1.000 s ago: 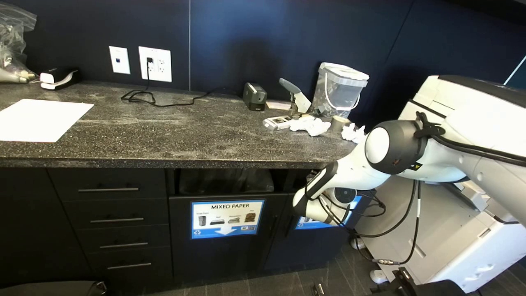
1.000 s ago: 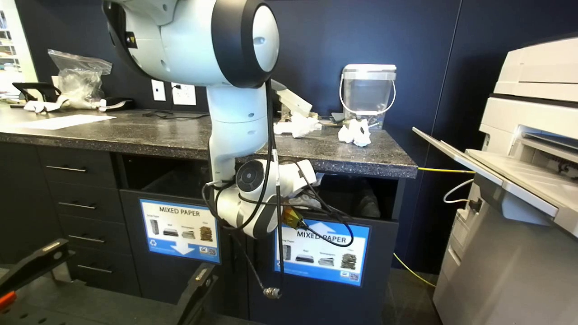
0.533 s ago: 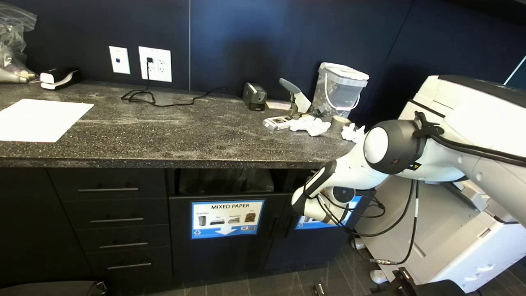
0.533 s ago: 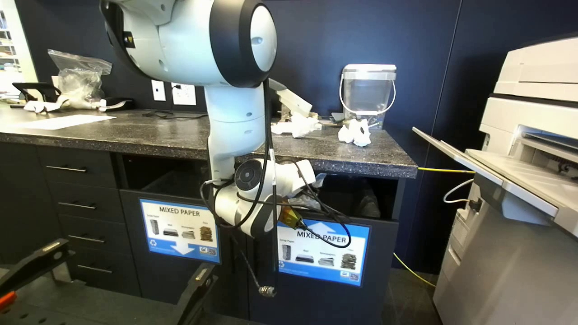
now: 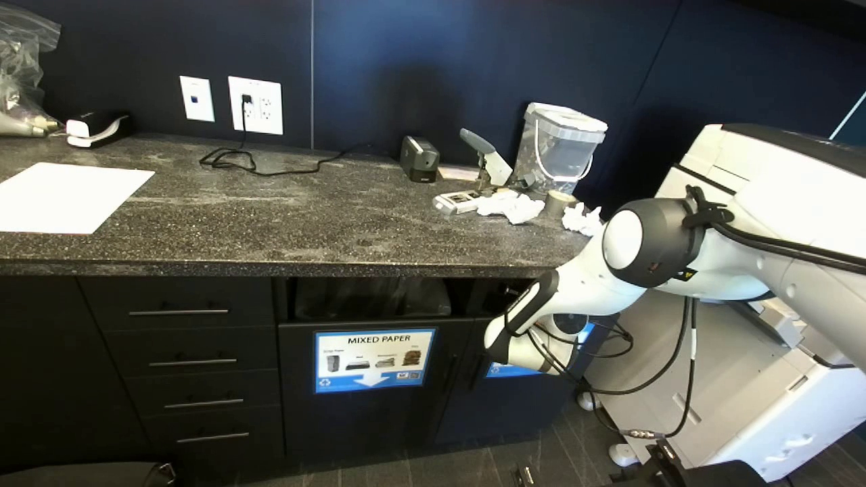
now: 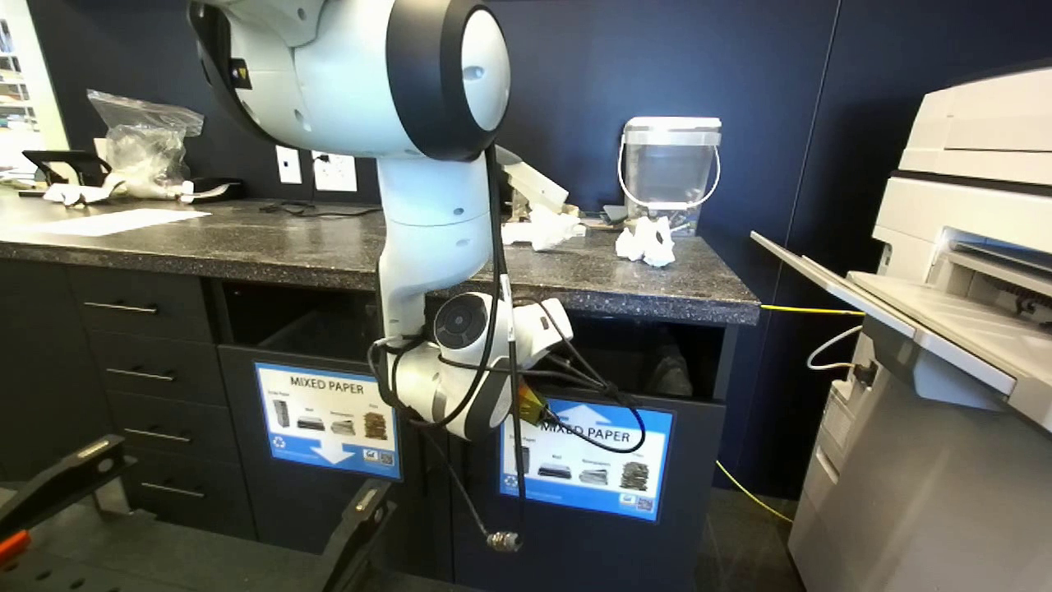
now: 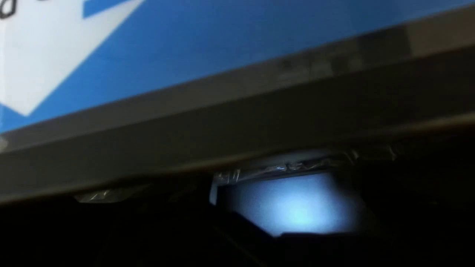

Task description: Put the papers in the bin to the right

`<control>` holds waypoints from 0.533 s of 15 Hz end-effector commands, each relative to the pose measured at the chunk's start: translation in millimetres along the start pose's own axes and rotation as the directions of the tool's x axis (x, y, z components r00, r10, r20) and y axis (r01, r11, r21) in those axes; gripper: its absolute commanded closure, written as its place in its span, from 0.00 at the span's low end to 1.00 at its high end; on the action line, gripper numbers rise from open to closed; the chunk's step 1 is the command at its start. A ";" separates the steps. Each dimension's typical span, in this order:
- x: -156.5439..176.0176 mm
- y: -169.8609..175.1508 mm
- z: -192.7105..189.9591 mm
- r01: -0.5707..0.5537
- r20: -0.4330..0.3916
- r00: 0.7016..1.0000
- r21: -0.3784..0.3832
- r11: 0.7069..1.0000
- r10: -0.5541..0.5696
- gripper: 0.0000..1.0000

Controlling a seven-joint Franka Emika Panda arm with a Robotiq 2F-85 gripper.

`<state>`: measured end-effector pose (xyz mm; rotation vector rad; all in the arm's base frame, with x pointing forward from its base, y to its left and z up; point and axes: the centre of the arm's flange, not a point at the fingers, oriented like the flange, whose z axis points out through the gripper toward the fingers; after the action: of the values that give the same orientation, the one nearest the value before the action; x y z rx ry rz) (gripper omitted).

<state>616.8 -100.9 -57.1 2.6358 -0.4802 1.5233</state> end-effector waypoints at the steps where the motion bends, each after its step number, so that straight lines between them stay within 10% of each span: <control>1: 12.4 11.4 -10.3 0.043 0.027 0.999 0.077 0.996 -0.045 0.00; 8: 49.4 25.0 -48.9 0.107 0.081 0.990 0.142 0.984 -0.119 0.00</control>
<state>607.3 -121.7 -36.4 2.7400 -0.2698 1.5321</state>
